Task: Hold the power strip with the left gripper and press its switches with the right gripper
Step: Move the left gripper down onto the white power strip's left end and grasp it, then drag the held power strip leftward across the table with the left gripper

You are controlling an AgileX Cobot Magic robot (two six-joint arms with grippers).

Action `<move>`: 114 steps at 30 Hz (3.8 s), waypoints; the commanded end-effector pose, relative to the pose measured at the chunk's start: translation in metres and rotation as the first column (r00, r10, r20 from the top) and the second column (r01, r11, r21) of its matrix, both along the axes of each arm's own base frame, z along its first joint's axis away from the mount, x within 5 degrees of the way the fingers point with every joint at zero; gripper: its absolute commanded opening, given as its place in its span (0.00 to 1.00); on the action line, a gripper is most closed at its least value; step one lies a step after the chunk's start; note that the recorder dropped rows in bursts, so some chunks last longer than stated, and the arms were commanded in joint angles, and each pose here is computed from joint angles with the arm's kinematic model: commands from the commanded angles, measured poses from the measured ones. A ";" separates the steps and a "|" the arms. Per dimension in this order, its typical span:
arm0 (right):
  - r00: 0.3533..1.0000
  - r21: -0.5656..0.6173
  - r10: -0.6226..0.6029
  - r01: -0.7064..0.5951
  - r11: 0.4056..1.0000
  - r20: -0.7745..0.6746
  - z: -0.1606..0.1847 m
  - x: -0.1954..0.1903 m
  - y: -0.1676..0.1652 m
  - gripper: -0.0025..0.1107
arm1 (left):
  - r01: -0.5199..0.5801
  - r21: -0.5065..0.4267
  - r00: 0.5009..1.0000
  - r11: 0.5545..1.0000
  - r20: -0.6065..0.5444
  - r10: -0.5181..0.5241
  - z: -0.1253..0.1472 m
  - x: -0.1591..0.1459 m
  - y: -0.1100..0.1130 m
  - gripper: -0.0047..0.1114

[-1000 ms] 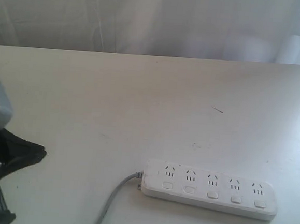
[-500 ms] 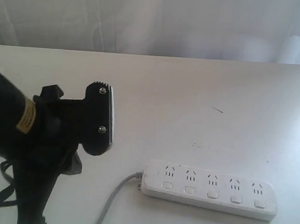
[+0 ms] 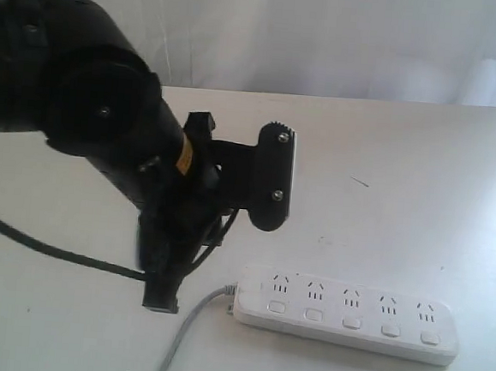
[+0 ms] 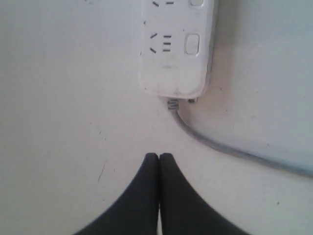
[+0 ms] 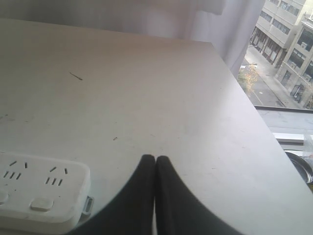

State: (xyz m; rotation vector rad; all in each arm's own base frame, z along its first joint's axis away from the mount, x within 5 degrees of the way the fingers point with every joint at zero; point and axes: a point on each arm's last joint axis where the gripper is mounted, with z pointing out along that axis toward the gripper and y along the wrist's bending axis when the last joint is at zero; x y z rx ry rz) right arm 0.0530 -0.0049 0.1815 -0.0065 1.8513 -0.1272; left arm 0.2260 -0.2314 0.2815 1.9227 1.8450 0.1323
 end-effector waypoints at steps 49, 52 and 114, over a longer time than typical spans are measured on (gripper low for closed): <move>1.000 0.003 -0.001 0.001 1.000 0.013 0.000 0.000 0.000 0.02 | 0.129 0.212 0.962 0.969 -0.264 -0.071 -0.113 0.061 -0.089 0.82; 1.000 0.003 -0.001 0.001 1.000 0.013 0.000 0.000 0.000 0.02 | 0.152 0.220 0.959 0.964 -0.269 -0.089 -0.122 0.062 -0.090 0.82; 1.000 0.003 -0.001 0.001 1.000 0.013 0.000 0.000 0.000 0.02 | 0.139 0.011 0.928 0.990 -0.351 -0.126 -0.115 0.058 -0.121 0.74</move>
